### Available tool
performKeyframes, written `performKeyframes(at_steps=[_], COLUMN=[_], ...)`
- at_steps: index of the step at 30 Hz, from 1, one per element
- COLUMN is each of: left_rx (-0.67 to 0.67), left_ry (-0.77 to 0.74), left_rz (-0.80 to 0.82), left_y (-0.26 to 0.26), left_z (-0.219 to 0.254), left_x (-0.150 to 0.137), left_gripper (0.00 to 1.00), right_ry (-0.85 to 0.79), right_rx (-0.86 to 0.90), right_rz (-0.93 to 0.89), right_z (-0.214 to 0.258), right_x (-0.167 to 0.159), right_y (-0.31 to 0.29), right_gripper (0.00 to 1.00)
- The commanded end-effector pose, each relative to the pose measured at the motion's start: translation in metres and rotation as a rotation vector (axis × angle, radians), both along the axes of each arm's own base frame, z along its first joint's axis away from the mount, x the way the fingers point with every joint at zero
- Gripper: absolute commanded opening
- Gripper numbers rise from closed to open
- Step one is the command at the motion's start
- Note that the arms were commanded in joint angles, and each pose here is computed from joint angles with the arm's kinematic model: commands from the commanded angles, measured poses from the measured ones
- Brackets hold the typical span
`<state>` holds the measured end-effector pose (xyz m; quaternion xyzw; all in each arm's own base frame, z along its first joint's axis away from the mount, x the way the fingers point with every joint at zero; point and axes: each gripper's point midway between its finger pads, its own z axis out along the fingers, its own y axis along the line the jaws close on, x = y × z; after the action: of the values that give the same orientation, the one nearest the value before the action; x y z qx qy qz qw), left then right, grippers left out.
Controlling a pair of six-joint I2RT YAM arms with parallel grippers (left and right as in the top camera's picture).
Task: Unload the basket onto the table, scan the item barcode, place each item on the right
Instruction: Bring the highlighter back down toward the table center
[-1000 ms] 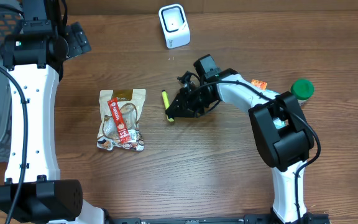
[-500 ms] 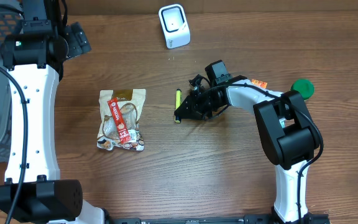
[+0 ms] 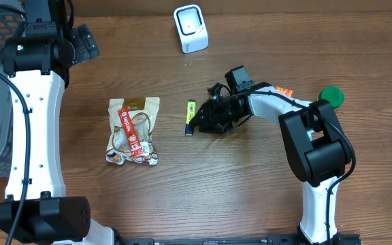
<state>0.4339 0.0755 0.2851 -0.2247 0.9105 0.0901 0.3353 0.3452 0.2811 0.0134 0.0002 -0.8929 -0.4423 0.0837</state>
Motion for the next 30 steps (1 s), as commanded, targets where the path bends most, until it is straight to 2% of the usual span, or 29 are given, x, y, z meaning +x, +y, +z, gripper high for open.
performKeyframes(at_steps=[1, 6, 12, 15, 21, 24, 27, 28, 30], left_rx=[0.003, 0.003, 0.003, 0.003, 0.003, 0.003, 0.003, 0.003, 0.003], left_ry=[-0.005, -0.004, -0.005, -0.005, -0.005, -0.004, -0.005, -0.005, -0.005], left_rz=[0.018, 0.018, 0.018, 0.018, 0.018, 0.018, 0.018, 0.018, 0.018], left_y=[0.002, 0.002, 0.002, 0.002, 0.002, 0.002, 0.002, 0.002, 0.002], left_z=[0.0, 0.0, 0.0, 0.0, 0.0, 0.0, 0.0, 0.0, 0.0], left_x=[0.002, 0.002, 0.002, 0.002, 0.002, 0.002, 0.002, 0.002, 0.002], left_gripper=[1.0, 1.0, 1.0, 1.0, 1.0, 1.0, 1.0, 1.0, 1.0], right_ry=[-0.013, -0.053, -0.167, -0.252, -0.308, -0.309, -0.24, -0.228, -0.219], right_rx=[-0.045, -0.085, -0.327, -0.497, -0.756, -0.762, -0.782, -0.788, -0.795], right_rz=[-0.019, -0.045, -0.095, -0.109, -0.119, -0.078, -0.131, -0.136, -0.131], right_z=[-0.003, 0.019, 0.063, 0.069, 0.043, 0.025, 0.012, 0.01, 0.006], right_x=[0.002, 0.023, 0.061, 0.07, 0.05, 0.03, 0.015, 0.013, 0.009], right_y=[-0.008, -0.013, -0.028, -0.035, -0.025, -0.003, -0.001, -0.003, -0.005], right_gripper=[0.48, 0.48, 0.46, 0.36, 0.31, 0.31, 0.31, 0.26, 0.24])
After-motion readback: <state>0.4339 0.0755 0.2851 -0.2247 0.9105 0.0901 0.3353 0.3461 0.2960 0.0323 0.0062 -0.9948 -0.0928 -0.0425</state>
